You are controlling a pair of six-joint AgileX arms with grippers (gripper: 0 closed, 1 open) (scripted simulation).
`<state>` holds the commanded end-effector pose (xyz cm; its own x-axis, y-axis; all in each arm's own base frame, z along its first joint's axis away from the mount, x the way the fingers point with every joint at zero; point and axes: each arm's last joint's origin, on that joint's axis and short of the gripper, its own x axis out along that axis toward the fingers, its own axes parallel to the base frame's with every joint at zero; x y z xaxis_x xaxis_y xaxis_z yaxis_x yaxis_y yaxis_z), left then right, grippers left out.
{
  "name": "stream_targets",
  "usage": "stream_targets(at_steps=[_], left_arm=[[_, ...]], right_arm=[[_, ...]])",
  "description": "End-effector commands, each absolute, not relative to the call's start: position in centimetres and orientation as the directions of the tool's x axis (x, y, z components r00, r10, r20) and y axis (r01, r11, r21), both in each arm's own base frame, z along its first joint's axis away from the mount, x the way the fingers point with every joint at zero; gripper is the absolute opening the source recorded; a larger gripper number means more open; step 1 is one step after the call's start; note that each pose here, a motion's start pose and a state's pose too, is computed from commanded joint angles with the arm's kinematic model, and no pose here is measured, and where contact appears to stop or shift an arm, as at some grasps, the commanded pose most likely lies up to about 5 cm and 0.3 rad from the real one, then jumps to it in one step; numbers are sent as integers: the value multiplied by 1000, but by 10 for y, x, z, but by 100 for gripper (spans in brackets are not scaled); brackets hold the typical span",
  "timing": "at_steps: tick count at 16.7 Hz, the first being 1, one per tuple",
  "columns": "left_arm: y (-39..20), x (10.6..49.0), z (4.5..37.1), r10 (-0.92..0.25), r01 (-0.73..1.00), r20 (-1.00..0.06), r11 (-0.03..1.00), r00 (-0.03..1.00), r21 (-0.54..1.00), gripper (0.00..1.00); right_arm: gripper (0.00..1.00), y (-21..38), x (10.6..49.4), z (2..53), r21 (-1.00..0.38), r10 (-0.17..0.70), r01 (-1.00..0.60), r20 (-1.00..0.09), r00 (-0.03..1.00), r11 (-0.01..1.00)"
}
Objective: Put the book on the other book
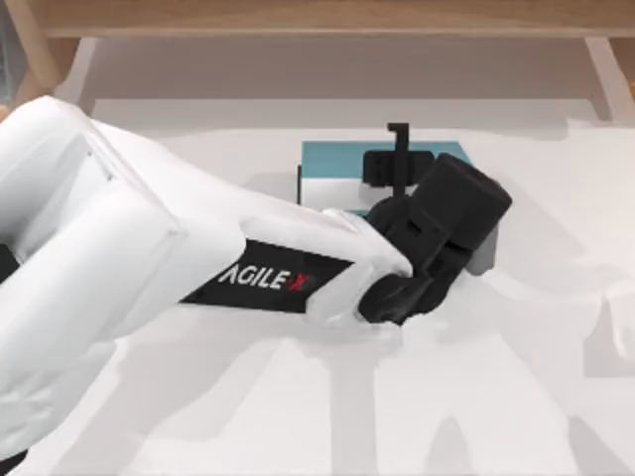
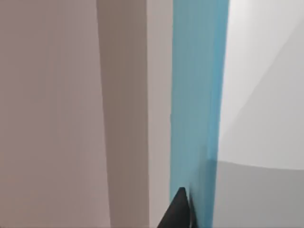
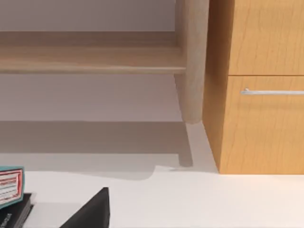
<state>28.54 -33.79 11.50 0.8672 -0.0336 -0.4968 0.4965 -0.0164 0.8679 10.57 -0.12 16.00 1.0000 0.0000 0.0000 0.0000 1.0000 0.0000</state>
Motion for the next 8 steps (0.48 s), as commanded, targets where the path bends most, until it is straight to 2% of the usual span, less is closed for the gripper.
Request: stream_targets(at_steps=[6, 8], left_arm=[[-338, 285, 115, -34, 497, -497, -16, 867, 868, 98], [-338, 285, 115, -34, 497, -497, -16, 867, 868, 100]], right_arm=[[100, -1, 106, 160, 0, 0, 0, 0, 1000, 1000], [100, -1, 106, 160, 0, 0, 0, 0, 1000, 1000]])
